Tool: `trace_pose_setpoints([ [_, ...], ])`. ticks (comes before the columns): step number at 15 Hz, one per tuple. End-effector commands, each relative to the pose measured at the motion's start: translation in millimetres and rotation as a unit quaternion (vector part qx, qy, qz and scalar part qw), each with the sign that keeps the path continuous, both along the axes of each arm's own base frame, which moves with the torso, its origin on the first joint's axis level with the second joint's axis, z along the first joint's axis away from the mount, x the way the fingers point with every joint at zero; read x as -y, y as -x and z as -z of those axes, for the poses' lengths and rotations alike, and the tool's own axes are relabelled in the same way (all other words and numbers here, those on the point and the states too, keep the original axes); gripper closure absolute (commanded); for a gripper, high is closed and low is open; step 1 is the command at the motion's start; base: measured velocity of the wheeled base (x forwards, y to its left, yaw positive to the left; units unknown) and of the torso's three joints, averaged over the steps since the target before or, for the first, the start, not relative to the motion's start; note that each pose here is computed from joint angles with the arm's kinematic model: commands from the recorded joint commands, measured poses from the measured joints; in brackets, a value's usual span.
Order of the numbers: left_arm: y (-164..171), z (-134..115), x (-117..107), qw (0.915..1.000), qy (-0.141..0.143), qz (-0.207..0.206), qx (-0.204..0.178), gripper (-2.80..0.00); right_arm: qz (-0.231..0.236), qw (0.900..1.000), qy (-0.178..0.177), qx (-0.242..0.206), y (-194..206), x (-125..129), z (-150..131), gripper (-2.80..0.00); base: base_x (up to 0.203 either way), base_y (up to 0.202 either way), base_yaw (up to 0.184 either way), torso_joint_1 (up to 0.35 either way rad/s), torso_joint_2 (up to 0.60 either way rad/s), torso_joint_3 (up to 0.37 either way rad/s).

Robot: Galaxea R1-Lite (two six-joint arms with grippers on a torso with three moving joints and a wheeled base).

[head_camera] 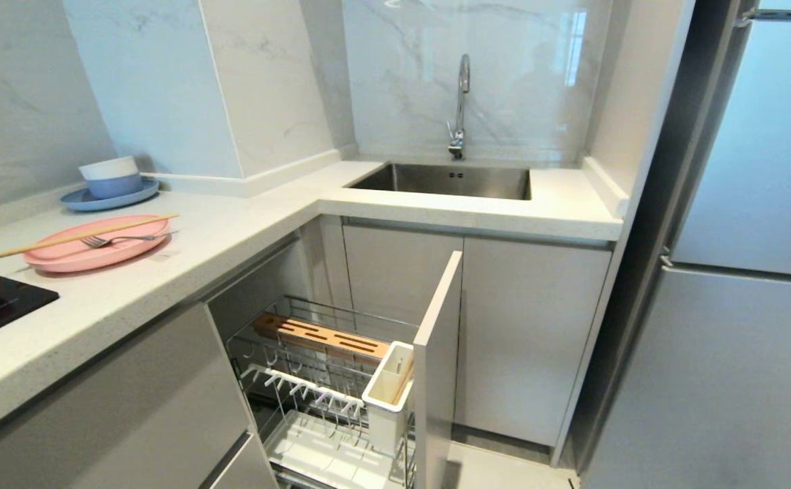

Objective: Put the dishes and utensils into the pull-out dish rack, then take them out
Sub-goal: Pick up the bowl and place it in the cupboard

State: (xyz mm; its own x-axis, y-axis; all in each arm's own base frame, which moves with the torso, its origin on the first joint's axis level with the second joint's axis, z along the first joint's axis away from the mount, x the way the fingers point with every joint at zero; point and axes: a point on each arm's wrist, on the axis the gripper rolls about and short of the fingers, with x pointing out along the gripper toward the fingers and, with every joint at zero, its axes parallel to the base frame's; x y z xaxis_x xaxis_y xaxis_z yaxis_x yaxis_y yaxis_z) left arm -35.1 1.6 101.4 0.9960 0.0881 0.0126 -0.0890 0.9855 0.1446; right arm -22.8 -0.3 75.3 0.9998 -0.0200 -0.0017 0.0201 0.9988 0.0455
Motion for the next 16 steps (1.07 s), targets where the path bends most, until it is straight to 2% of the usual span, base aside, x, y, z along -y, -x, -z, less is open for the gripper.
trace_pose_setpoints([
  [1, -8.7, 10.9, 0.3, 0.9994, -0.001, 0.007, 0.034, 0.0, 0.0, 1.0, 0.0, -0.001, -0.1, 0.0, 0.4, 0.0, 0.0, 0.0, 0.0, 0.0, 0.0, 0.0],
  [2, -10.0, 9.8, 0.6, 0.9982, -0.003, 0.015, 0.057, 0.0, 0.0, 1.0, 0.0, -0.001, -0.1, 0.0, 0.4, 0.0, 0.0, 0.0, 0.0, 0.0, 0.0, 0.0],
  [3, -10.6, 12.7, 1.0, 0.9986, -0.007, 0.023, 0.047, 0.0, 0.0, 1.0, 0.0, -0.001, -0.1, 0.0, 0.4, 0.0, 0.0, 0.0, 0.0, 0.0, 0.0, 0.0],
  [4, -11.6, 19.0, 1.8, 0.9987, -0.021, 0.04, 0.022, 0.0, 0.0, 1.0, 0.0, -0.001, -0.1, 0.0, 0.4, 0.0, 0.0, 0.0, 0.0, 0.0, 0.0, 0.0],
  [5, -12.0, 23.7, 3.2, 0.9969, -0.031, 0.072, 0.003, 0.0, 0.0, 1.0, 0.0, -0.001, -0.1, 0.0, 0.4, 0.0, 0.0, 0.0, 0.0, 0.0, 0.0, 0.0],
  [7, -11.7, 25.6, 3.3, 0.9966, -0.03, 0.076, -0.01, 0.0, 0.0, 1.0, 0.0, -0.001, -0.1, 0.0, 0.4, 0.0, 0.0, 0.0, 0.0, 0.0, 0.0, 0.0],
  [11, -12.1, 26.7, 2.4, 0.9974, 0.045, 0.055, -0.008, 0.0, 0.0, 1.0, 0.0, -0.001, -0.1, 0.0, 0.4, 0.0, 0.0, 0.0, 0.0, 0.0, 0.0, 0.0],
  [13, -12.3, 26.4, 2.3, 0.997, 0.057, 0.052, -0.007, 0.0, 0.0, 1.0, 0.0, -0.001, -0.1, 0.0, 0.4, 0.0, 0.0, 0.0, 0.0, 0.0, 0.0, 0.0],
  [16, -12.3, 26.4, 2.3, 0.997, 0.058, 0.052, -0.006, 0.0, 0.0, 1.0, 0.001, -0.001, -0.1, 0.0, 0.4, 0.0, 0.0, 0.0, 0.0, 0.0, 0.0, 0.0],
])
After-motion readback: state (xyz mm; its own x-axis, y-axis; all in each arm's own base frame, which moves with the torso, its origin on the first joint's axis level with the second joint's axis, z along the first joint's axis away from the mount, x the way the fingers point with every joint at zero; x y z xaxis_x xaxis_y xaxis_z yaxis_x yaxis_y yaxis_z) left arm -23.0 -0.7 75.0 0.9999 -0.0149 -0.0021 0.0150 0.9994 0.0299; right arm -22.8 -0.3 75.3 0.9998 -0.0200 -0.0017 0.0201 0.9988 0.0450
